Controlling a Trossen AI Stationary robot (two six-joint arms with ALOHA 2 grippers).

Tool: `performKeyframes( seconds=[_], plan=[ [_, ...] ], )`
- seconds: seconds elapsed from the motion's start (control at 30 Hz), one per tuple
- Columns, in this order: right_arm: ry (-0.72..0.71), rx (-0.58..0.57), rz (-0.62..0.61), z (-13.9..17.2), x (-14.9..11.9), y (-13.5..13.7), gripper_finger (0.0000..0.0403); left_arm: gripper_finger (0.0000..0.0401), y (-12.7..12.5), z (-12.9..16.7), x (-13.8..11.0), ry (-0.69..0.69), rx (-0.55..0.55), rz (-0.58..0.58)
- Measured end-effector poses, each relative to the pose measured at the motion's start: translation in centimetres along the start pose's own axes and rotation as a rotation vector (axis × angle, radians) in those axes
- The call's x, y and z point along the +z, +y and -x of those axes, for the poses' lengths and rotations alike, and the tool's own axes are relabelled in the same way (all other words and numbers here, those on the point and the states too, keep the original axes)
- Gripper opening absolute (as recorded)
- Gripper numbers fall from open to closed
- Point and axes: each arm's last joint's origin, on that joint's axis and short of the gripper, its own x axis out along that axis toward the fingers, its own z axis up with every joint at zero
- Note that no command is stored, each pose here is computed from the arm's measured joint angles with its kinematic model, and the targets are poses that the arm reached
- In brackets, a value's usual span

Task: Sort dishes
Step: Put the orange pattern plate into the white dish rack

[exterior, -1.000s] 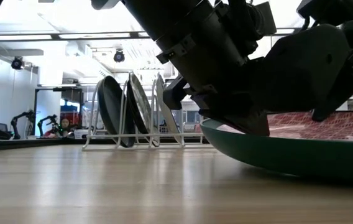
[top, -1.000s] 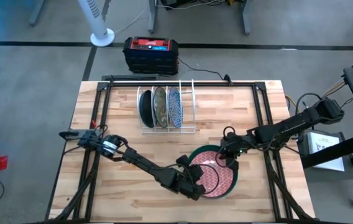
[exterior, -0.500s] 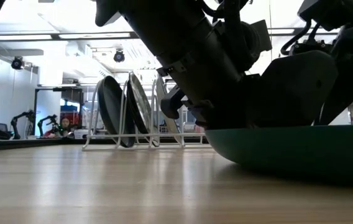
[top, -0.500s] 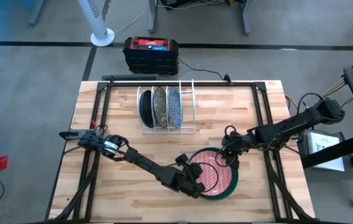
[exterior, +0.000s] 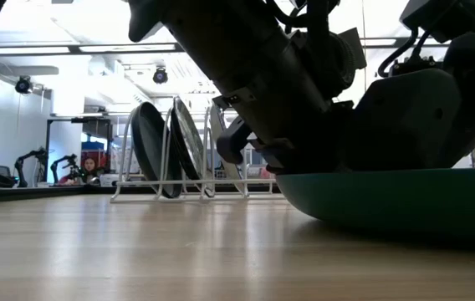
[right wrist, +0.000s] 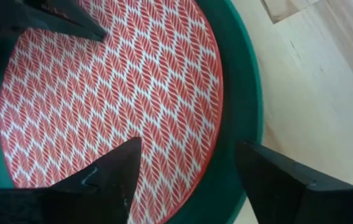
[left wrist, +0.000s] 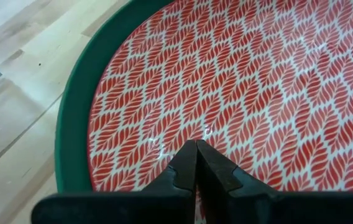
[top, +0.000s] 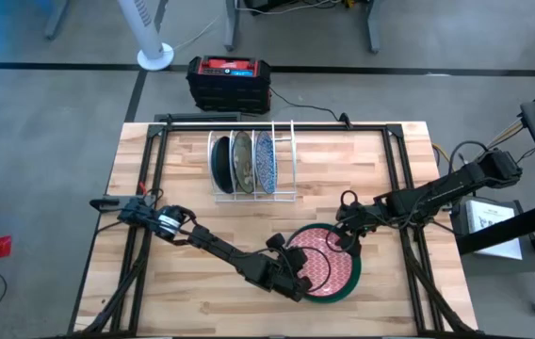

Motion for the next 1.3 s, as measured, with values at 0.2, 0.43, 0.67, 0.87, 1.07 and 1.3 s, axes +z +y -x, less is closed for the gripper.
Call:
performKeyframes(
  seconds=[0.2,0.43,0.67,0.87,1.07,1.3],
  plan=[
    [0.010,-0.003,-0.004,0.9,0.5,0.5,0.0278,0.0000,0.0,-0.1,-0.1,0.006,-0.004,0.007],
    [-0.017,0.022,0.004,2.1,1.3,1.4,0.0294,0.0000,0.1,-0.2,-0.1,0.008,-0.003,0.018],
    [0.050,-0.006,-0.039,0.9,0.5,0.7,0.0296,0.0000,0.1,-0.2,-0.1,0.007,-0.003,0.025],
    [0.088,-0.026,-0.059,-0.3,0.3,0.6,0.0301,0.0000,0.1,-0.3,-0.1,0.004,-0.001,0.030],
    [0.086,0.009,-0.038,1.1,1.1,1.5,0.0303,0.0000,0.2,-0.3,-0.1,-0.002,0.002,0.039],
    [0.048,0.039,-0.028,1.8,1.8,2.2,0.0303,0.0000,0.1,-0.3,-0.1,-0.006,0.003,0.040]
  ],
)
